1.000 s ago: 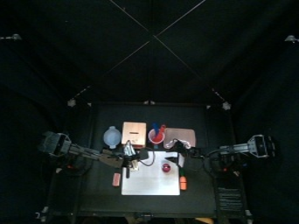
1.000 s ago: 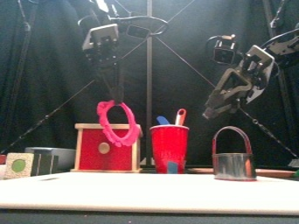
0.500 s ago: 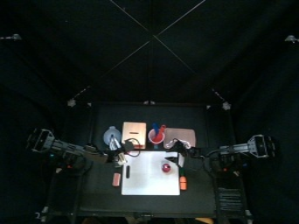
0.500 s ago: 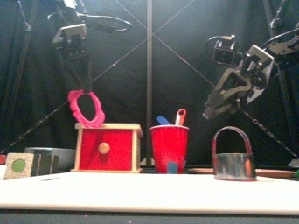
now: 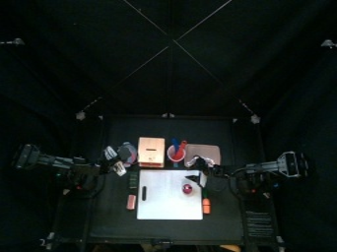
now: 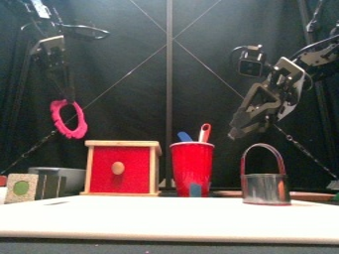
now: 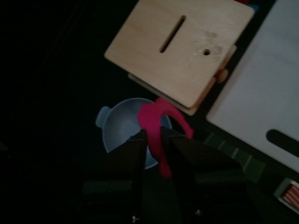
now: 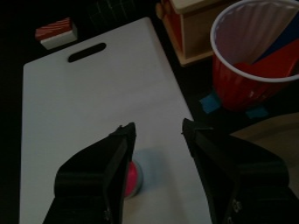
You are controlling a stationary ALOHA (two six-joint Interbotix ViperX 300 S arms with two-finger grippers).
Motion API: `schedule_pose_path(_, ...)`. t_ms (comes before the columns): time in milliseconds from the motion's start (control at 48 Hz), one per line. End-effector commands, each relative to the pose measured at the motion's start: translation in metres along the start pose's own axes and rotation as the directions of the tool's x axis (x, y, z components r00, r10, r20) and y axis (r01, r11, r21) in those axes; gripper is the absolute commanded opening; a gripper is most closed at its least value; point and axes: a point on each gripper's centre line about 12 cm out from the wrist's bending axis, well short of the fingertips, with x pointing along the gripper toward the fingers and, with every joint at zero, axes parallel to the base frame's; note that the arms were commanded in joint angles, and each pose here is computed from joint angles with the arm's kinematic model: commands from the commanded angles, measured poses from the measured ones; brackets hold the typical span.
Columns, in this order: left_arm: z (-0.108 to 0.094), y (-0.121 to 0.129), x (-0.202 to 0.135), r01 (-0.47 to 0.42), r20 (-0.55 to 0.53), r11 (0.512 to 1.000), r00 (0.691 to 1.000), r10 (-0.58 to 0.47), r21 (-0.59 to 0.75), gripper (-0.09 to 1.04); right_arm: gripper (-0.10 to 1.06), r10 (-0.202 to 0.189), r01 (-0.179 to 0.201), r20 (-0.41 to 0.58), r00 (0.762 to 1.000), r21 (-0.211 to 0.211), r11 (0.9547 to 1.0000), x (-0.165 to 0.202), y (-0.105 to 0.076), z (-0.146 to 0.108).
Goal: Get the cutter from the drawer then cut the dough then place the extra dough in the bowl
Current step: Place the extra dough in the bowl
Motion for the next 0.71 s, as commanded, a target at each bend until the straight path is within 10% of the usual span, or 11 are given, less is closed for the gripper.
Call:
schedule_pose_path(21, 0.001, 0.012, 0.002, -0.015, 0.027, 0.999, 1.0, 0.016, -0.03, 0.63, 0.83, 0.001, -0.002, 0.031, 1.0, 0.006, 1.0, 0.001, 0.001, 0.011)
schedule_pose_path(708, -0.031, 0.027, 0.06, 0.043, 0.033, 0.995, 0.999, -0.04, -0.087, 0.63, 0.83, -0.009, 0.01, -0.008, 1.0, 0.026, 0.9996, 0.009, 0.0, 0.002)
